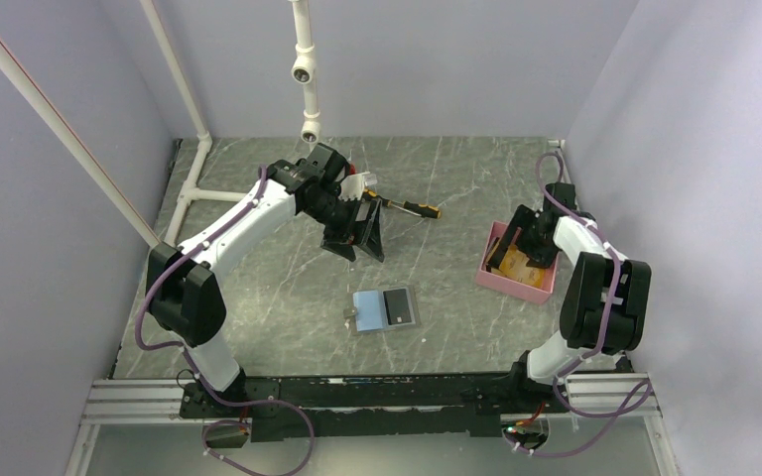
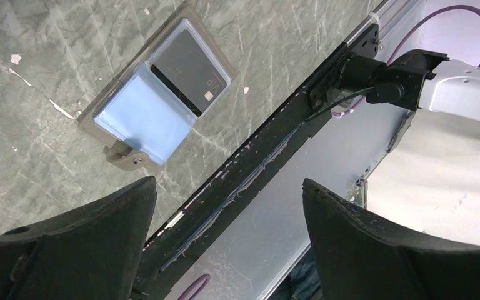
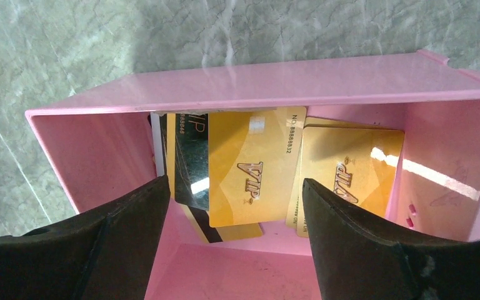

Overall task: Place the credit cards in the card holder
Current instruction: Pick up the credit card from the storage box.

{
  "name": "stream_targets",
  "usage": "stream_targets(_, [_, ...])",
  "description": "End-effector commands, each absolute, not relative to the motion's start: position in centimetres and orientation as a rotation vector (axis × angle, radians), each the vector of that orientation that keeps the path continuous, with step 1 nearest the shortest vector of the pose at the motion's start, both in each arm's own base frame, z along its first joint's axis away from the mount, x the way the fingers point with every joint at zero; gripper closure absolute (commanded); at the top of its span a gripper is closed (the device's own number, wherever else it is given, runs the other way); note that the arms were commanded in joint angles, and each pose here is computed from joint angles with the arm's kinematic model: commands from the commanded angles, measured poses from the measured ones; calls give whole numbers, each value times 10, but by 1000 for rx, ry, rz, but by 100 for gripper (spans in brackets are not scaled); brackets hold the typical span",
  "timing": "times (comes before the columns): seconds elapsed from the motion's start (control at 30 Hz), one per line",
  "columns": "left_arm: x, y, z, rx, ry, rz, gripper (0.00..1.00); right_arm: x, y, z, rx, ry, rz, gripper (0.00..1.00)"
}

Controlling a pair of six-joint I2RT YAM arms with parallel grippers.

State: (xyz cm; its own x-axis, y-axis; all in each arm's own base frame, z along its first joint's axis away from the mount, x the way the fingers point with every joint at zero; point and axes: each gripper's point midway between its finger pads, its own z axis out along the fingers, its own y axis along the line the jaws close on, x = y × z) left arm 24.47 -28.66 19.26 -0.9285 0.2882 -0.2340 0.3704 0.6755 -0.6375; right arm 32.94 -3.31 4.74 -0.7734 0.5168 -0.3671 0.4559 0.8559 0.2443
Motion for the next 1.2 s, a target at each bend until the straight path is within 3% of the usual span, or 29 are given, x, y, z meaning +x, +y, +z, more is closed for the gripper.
stream_targets(0.0, [245,-289,200,575,2728,-1128,8,343,-33,51,714,2574,213,20])
stream_targets(0.3, [245,-287,201,577,2731,-1124,8,342,-32,31,761,2605,211,35])
stream_targets(0.53, [245,-288,201,576,2728,-1132,8,338,-35,23,778,2627,178,40])
stream_targets(0.93, [244,-287,202,572,2722,-1137,8,326,-35,64,799,2583,174,89])
stream_targets(1.17, [242,-287,204,568,2713,-1150,8,318,-39,75,824,2594,136,100])
